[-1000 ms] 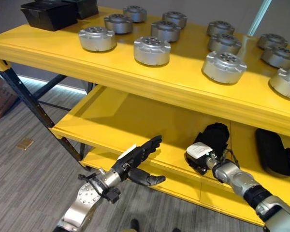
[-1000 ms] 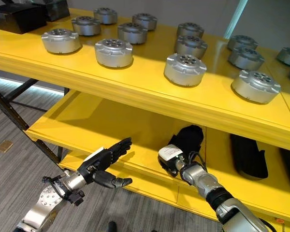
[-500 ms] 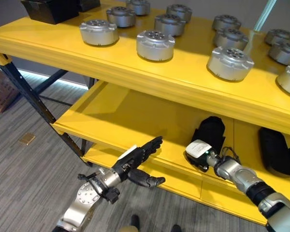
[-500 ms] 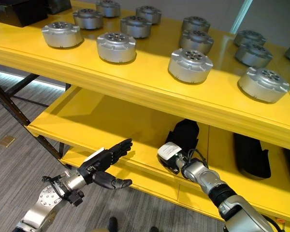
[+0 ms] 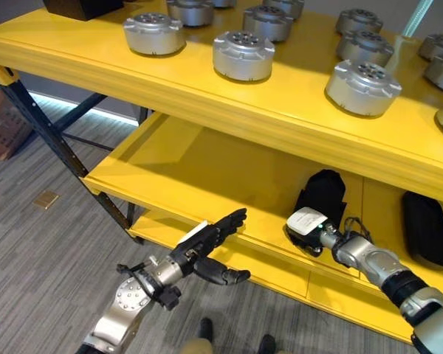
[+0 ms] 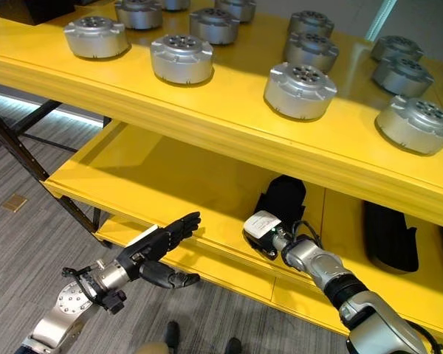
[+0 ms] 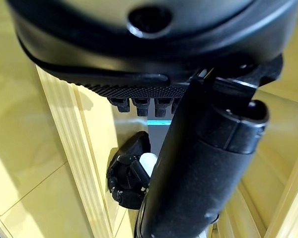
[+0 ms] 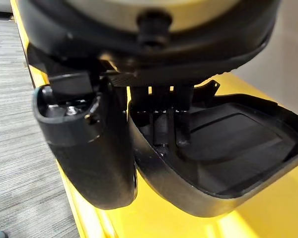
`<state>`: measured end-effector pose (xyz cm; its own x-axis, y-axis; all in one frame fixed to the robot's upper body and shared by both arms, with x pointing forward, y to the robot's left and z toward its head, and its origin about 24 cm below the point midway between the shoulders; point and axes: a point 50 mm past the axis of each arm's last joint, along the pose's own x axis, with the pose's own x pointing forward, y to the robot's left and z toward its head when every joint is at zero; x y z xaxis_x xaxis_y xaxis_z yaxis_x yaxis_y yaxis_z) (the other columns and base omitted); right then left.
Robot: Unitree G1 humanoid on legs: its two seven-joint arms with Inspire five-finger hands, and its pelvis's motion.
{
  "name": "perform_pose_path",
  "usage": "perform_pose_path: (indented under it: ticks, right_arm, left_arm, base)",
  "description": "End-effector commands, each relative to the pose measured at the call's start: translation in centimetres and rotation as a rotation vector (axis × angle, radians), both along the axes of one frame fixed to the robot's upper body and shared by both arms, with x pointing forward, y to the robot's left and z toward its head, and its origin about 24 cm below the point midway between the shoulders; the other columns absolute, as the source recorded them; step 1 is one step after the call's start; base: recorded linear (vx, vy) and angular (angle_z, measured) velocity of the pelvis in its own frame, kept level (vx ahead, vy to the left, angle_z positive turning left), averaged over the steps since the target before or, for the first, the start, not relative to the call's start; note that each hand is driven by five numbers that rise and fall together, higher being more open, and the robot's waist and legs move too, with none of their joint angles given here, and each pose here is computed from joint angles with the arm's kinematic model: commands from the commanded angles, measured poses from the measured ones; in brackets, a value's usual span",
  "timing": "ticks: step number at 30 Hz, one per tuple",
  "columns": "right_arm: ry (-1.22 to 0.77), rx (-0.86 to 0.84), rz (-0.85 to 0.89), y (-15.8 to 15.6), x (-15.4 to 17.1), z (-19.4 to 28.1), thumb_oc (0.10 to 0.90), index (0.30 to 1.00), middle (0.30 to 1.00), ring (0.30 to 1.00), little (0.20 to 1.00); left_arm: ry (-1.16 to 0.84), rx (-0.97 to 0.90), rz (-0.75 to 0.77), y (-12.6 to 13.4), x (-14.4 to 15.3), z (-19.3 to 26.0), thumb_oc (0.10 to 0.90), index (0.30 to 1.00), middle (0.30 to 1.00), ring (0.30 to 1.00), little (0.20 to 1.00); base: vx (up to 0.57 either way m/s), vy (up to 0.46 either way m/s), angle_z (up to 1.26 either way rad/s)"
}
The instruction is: Move parts from the plastic box to the shelf.
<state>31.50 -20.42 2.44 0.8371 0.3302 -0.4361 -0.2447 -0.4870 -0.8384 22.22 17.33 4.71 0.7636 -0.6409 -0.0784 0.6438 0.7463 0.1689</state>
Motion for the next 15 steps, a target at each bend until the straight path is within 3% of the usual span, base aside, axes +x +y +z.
perform_pose_path:
  ticks: [1, 15]
  right_arm:
    - [-0.057, -0.252, -0.258, -7.2, 1.3, 1.9, 0.900, 1.000, 1.000, 1.000, 1.000]
    - [-0.106, -0.272, -0.257, -7.3, 1.5, 3.0, 0.900, 1.000, 1.000, 1.000, 1.000]
  left_arm:
    - [-0.249, -0.119, -0.084, -1.8, 1.0, 5.1, 0.900, 1.000, 1.000, 1.000, 1.000]
    - [-0.255, -0.134, -0.070, -1.9, 1.1, 5.1, 0.900, 1.000, 1.000, 1.000, 1.000]
  base:
    - [0.00, 0.000, 0.00]
    - [0.00, 0.000, 0.00]
